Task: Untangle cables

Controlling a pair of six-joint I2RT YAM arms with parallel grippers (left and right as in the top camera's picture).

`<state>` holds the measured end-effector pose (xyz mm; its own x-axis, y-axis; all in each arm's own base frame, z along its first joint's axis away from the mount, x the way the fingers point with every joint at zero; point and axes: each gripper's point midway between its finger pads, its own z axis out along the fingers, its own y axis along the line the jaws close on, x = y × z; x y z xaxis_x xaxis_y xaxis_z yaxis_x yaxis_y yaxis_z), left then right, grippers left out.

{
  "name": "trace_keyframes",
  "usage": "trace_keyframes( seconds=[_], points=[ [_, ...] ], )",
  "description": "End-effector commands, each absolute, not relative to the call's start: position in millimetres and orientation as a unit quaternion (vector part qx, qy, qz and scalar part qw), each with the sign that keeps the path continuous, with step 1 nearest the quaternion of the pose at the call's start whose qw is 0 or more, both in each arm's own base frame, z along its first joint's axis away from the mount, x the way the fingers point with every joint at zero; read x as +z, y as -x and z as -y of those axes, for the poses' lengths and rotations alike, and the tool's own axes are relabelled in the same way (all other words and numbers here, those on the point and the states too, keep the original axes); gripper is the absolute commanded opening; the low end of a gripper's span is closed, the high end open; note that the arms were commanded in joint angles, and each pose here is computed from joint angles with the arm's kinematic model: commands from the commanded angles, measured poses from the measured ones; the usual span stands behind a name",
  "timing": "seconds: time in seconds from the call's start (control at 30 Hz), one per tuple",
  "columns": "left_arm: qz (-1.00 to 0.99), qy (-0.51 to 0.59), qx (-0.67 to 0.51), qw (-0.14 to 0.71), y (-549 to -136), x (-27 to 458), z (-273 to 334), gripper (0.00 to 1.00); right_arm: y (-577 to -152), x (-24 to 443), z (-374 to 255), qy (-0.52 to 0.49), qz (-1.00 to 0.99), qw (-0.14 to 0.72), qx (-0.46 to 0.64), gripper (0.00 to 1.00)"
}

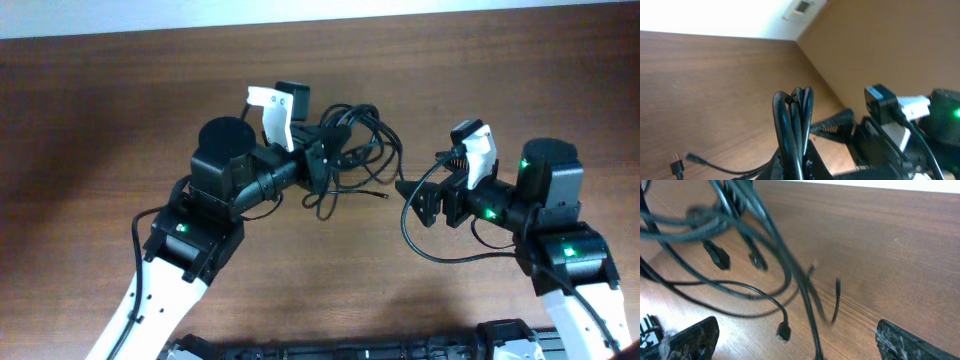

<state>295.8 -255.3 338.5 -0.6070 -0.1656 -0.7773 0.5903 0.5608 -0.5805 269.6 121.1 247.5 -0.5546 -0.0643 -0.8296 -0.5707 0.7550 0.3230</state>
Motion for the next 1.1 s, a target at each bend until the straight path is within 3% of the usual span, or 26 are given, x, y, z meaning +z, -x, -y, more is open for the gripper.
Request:
trace_keyframes(
  seconds=[0.0, 0.1, 0.4, 0.63, 0.83, 1.07],
  points=[
    [-0.748, -0.190, -0.504, 0.389, -270.3, 357.0, 270.2, 0.00, -275.0, 249.0, -109.7, 0.140, -0.844, 0.438, 0.277, 0.98],
    [-0.738, -0.212, -0.525, 0.367, -258.0, 358.4, 275.3, 0.00, -277.2, 248.7, -107.8, 0.134, -0.845, 0.440, 0.272, 0.98],
    [-0.719, -0.242, -0.568, 0.319, -234.9, 363.9, 282.2, 0.00, -300.2, 237.0, -57.5, -0.027, -0.875, 0.450, 0.177, 0.98],
    [-0.711, -0.240, -0.572, 0.331, -237.5, 371.1, 282.8, 0.00, -299.9, 224.6, -64.1, -0.021, -0.886, 0.423, 0.192, 0.98],
    [-0.715, -0.226, -0.556, 0.358, -252.5, 372.0, 273.5, 0.00, -291.9, 225.0, -77.6, 0.039, -0.884, 0.418, 0.209, 0.98],
    [-0.732, -0.184, -0.522, 0.398, -280.0, 369.7, 254.8, 0.00, -260.1, 243.3, -111.8, 0.208, -0.838, 0.437, 0.252, 0.98]
  ],
)
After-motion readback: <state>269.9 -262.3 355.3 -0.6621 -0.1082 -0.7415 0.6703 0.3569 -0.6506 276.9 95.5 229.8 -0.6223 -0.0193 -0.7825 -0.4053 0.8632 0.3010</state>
